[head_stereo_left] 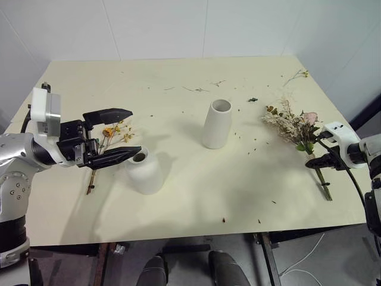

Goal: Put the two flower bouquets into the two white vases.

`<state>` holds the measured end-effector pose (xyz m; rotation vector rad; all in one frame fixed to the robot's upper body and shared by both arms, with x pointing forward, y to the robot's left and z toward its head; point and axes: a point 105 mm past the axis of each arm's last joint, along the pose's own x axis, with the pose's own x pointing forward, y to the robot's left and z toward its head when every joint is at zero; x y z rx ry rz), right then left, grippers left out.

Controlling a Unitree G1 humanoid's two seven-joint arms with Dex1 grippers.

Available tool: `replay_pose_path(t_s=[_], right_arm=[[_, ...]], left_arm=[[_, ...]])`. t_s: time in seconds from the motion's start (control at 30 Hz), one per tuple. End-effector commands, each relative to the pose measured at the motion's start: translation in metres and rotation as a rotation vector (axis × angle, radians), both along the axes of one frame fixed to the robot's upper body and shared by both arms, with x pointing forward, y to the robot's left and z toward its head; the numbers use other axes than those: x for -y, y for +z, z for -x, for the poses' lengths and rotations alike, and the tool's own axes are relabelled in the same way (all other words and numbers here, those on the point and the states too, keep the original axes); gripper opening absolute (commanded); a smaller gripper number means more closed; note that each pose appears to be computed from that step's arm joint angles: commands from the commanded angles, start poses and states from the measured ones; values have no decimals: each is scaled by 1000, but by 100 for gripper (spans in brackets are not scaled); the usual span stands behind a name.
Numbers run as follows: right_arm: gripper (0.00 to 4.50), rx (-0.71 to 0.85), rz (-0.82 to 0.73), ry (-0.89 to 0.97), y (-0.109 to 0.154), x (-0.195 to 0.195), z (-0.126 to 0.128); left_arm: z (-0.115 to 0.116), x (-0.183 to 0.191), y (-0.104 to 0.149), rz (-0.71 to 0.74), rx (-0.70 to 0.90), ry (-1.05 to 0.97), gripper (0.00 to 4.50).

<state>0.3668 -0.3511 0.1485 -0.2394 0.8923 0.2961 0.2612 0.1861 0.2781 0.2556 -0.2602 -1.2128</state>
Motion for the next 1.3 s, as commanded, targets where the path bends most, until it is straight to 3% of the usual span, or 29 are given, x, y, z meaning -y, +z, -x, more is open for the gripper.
replay_pose_path(t_s=[0.03, 0.17, 0.2, 0.27, 0.43, 0.5, 0.53, 0.63, 0.77, 0.97, 1.13, 1.3], right_arm=[[148, 19, -15, -1, 5, 0, -2], [11, 42, -62, 14, 10, -5, -3], [1, 55, -83, 17, 12, -7, -4], [1, 126, -132, 50, 25, -15, -11], [1, 442, -314, 246, 87, -62, -34], [1, 623, -323, 302, 115, -79, -43], [1, 792, -329, 349, 142, -93, -46], [1, 1087, -438, 395, 195, -125, -43], [1, 1212, -660, 489, 235, -170, -32], [1, 1179, -833, 620, 248, -228, -30], [1, 1159, -839, 652, 242, -248, -34], [1, 1111, -812, 643, 220, -251, -41]], left_arm=[[6, 0, 11, -19, 48, -22, 450], [2, 1, 11, -25, 43, -38, 450], [1, 1, 11, -25, 43, -40, 450], [-2, 0, 11, -26, 44, -45, 450], [-12, -4, 12, -11, 60, -26, 450], [-19, -9, 9, -4, 64, 3, 450], [-22, -13, 7, 6, 67, 25, 450], [-30, -20, 5, 29, 78, 74, 450], [-38, -26, 2, 58, 76, 122, 450], [-38, -31, -6, 75, 50, 165, 450], [-37, -35, -5, 77, 59, 200, 450], [-28, -42, -8, 103, 76, 257, 450]])
